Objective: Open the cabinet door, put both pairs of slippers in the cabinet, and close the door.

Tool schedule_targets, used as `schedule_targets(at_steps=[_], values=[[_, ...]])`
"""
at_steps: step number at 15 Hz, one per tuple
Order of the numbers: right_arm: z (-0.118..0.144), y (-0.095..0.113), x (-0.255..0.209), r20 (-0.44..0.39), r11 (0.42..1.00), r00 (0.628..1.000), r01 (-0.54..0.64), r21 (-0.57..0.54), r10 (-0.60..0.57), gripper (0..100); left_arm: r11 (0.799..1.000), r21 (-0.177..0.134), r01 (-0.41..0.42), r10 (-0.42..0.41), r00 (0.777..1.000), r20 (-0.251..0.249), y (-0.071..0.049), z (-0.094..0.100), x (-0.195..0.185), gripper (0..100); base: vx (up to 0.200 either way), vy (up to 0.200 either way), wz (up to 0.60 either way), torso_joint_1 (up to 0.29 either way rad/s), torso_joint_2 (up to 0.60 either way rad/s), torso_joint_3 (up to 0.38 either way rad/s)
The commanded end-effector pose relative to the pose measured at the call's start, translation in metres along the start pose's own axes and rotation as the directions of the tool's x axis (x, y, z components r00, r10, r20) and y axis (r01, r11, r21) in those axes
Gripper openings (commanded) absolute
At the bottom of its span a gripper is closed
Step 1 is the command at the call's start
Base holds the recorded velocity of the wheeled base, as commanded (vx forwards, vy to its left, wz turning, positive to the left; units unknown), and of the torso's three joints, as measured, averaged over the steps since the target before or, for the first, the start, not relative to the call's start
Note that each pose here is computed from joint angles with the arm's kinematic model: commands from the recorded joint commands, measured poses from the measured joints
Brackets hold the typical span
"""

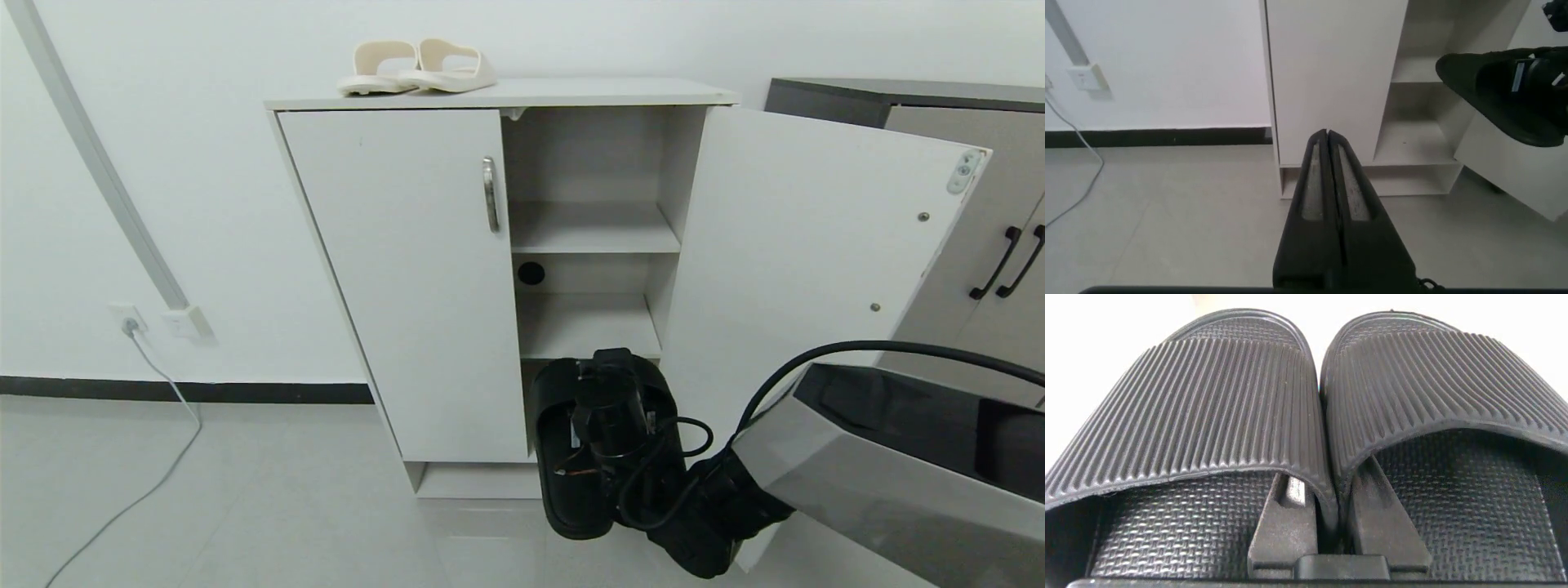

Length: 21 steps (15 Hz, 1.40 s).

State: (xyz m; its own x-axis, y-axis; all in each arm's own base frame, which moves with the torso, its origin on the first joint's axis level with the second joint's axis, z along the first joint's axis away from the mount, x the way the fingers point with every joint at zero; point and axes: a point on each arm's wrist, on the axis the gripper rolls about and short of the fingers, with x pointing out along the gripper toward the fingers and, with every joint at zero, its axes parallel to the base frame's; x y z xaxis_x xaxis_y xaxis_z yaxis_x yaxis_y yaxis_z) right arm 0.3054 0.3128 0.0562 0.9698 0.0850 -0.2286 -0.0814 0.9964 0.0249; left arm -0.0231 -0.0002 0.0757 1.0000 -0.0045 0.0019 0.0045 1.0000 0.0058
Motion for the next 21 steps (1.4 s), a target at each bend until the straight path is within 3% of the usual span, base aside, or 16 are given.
schedule_targets(at_steps=[1,11,16,20,21], values=[[-0.003,0.004,0.003,0.001,1.000,1.000,-0.004,0.001,0.004,0,1.000,0.000,0.000,0.000,1.000,-0.002,0.000,0.000,0.000,0,0.000,0.000,0.00,0.000,0.00,0.000],[-0.005,0.012,0.018,0.007,1.000,1.000,0.002,-0.012,-0.002,0,1.000,0.002,0.002,-0.002,1.000,-0.002,0.000,0.000,0.000,0,0.000,0.000,0.00,0.003,0.00,-0.143],[0.016,0.009,0.012,0.045,1.000,0.999,0.006,0.018,-0.007,0,1.000,0.002,0.002,-0.002,1.000,-0.002,0.000,0.000,0.000,0,0.000,0.000,0.00,0.002,0.00,-0.199],[0.040,0.001,0.000,0.155,1.000,0.988,0.022,0.008,-0.023,0,1.000,0.002,0.000,0.000,1.000,-0.002,0.000,0.000,0.000,0,0.000,0.000,0.00,0.004,0.00,-0.196],[0.046,-0.004,0.001,0.219,0.999,0.975,0.035,0.008,-0.036,0,1.000,0.002,0.002,-0.002,1.000,-0.002,0.000,0.000,0.000,0,0.000,0.000,0.00,0.007,0.00,-0.193]])
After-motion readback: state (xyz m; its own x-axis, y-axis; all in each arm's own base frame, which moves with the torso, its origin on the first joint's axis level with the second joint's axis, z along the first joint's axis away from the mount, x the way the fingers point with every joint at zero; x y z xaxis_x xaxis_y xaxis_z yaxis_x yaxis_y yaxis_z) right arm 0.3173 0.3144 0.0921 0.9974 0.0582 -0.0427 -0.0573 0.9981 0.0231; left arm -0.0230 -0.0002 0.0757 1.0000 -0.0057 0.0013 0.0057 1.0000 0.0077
